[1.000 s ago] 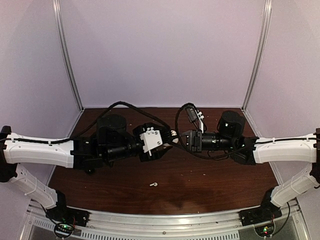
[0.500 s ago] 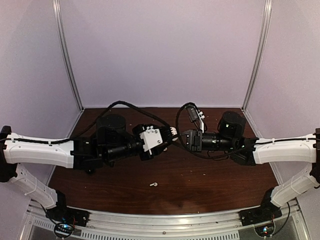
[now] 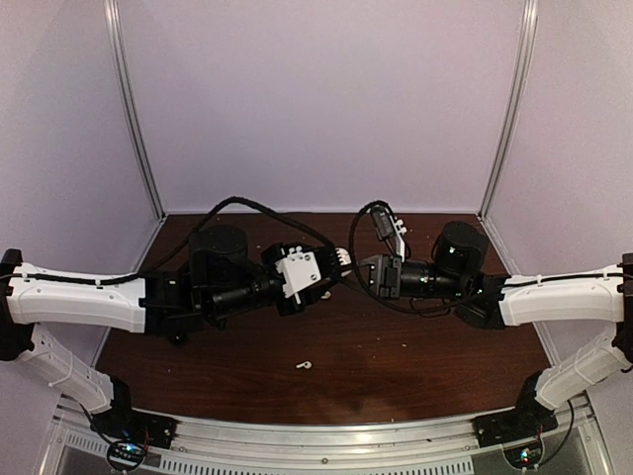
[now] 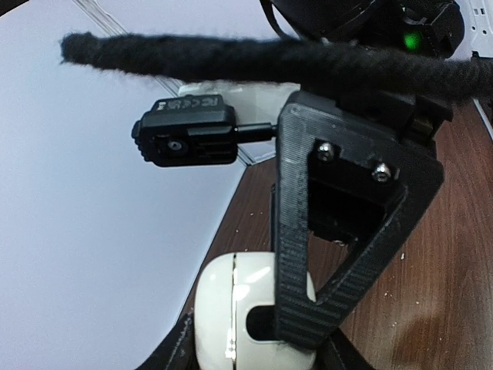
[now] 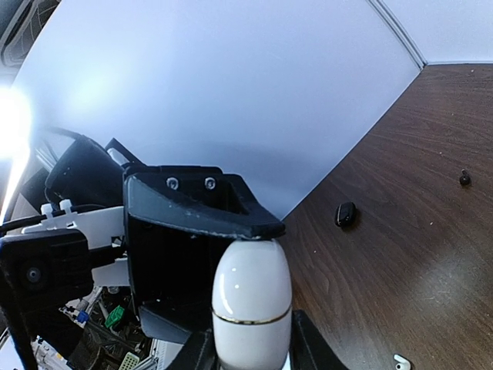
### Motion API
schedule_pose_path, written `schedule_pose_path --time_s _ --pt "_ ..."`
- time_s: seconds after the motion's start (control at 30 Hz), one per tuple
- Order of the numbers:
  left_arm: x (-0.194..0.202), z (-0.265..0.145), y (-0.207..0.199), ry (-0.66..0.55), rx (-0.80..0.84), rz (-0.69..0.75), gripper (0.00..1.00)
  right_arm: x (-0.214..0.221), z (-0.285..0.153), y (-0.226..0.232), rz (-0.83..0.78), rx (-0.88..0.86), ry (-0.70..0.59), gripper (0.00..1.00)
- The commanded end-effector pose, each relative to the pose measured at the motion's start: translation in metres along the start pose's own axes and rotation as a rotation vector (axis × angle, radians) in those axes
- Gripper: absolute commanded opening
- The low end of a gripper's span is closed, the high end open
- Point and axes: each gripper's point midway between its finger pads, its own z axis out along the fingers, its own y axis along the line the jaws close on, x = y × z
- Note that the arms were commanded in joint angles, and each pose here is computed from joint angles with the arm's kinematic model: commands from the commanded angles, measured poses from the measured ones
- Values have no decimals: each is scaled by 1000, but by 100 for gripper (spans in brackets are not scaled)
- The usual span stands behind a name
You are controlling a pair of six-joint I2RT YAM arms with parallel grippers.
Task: Insert the wireless bluetooth earbuds into the charging case
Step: Adjust both arms with the charging case.
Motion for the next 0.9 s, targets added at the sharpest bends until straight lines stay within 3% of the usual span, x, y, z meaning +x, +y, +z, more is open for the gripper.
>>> schedule_pose_path --time_s 0.0,0.7,0.87 --pt "-24 -7 13 -89 -37 -25 41 0 0 5 -3 -23 -3 32" --pt "-27 -5 8 -114 -15 -31 39 -9 -8 13 -26 -57 -45 31" --pt "-28 -4 8 -117 -15 -35 39 -10 -10 15 -22 -70 -57 25"
